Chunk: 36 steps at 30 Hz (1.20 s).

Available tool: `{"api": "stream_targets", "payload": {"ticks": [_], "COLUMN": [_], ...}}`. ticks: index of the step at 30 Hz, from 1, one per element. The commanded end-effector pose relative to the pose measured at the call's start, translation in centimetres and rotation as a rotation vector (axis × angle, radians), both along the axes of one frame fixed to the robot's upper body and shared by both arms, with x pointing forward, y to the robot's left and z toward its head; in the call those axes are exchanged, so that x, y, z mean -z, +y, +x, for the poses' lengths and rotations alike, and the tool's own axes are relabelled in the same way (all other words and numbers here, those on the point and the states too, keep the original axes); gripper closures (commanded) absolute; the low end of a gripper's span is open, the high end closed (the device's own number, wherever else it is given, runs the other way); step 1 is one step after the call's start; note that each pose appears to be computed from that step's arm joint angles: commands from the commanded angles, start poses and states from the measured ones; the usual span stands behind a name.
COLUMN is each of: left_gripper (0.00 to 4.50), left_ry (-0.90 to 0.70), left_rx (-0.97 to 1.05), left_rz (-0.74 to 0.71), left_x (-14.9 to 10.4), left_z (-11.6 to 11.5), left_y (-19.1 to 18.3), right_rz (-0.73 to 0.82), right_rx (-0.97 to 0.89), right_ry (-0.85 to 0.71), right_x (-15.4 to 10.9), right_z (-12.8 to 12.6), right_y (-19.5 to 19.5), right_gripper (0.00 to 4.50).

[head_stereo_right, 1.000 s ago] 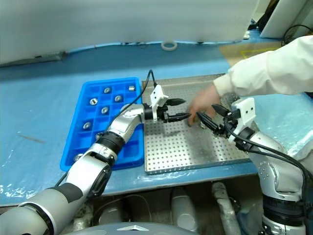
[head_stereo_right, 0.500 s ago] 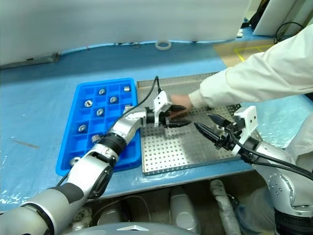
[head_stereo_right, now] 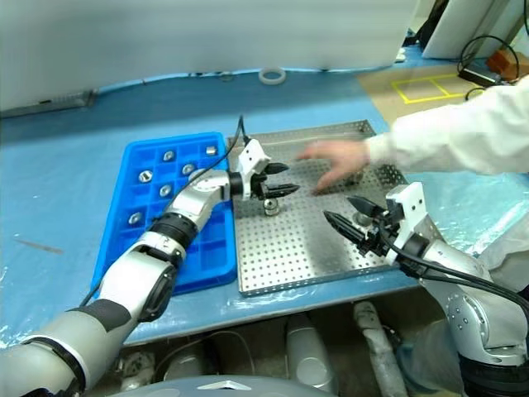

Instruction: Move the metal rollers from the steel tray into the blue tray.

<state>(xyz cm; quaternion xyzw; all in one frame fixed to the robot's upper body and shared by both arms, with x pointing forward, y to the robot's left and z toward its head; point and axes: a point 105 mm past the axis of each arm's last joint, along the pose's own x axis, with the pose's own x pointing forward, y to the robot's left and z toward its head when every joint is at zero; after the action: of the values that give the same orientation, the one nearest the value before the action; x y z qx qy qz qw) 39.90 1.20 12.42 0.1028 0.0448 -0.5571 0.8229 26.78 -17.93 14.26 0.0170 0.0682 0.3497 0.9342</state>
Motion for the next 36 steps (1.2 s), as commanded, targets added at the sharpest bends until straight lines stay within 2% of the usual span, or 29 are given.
{"api": "stream_targets", "payload": {"ticks": [1, 5, 10, 16, 21, 25, 27, 28, 30, 36], "left_gripper": [1.09, 1.09, 1.09, 1.09, 1.09, 2.04, 2.73, 2.86, 2.85, 2.85], "left_ry": [0.02, 0.074, 0.027, -0.161, -0.248, -0.295, -0.293, -0.291, -0.26, -0.15], "left_rx": [0.064, 0.162, 0.193, 0.22, 0.268, 0.301, 0.331, 0.339, 0.328, 0.236], "left_rz": [0.074, 0.152, 0.298, 0.522, 0.621, 0.659, 0.658, 0.656, 0.598, 0.292], "left_x": [-0.4, 0.0, 1.0, 0.8, 1.0, 1.0, 0.9, 0.8, 0.1, -3.3], "left_z": [-0.3, -1.4, -1.5, -0.4, -0.4, -0.5, -0.8, -0.8, -0.9, -0.4], "left_y": [0.0, 0.1, -0.2, -1.4, -2.7, -3.3, -3.5, -3.6, -4.0, -5.1], "right_rz": [-0.018, -0.019, -0.069, -0.064, -0.046, -0.049, -0.052, -0.053, -0.046, -0.015], "right_rx": [-0.005, 0.0, 0.019, 0.024, 0.032, 0.05, 0.059, 0.059, 0.054, 0.035], "right_ry": [-0.033, -0.022, 0.003, -0.01, -0.039, -0.055, -0.056, -0.056, -0.06, -0.088], "right_x": [-0.5, 0.1, 1.2, 1.4, 1.1, 1.0, 1.1, 1.2, 1.1, 0.5], "right_z": [0.3, 0.4, 0.6, 0.6, 1.2, 1.5, 1.6, 1.6, 1.8, 2.6], "right_y": [0.0, 0.0, 0.0, 0.7, 1.4, 1.2, 1.1, 1.1, 1.4, 1.9], "right_gripper": [0.83, 0.83, 0.83, 0.83, 0.83, 0.78, 0.78, 0.78, 0.78, 0.78]}}
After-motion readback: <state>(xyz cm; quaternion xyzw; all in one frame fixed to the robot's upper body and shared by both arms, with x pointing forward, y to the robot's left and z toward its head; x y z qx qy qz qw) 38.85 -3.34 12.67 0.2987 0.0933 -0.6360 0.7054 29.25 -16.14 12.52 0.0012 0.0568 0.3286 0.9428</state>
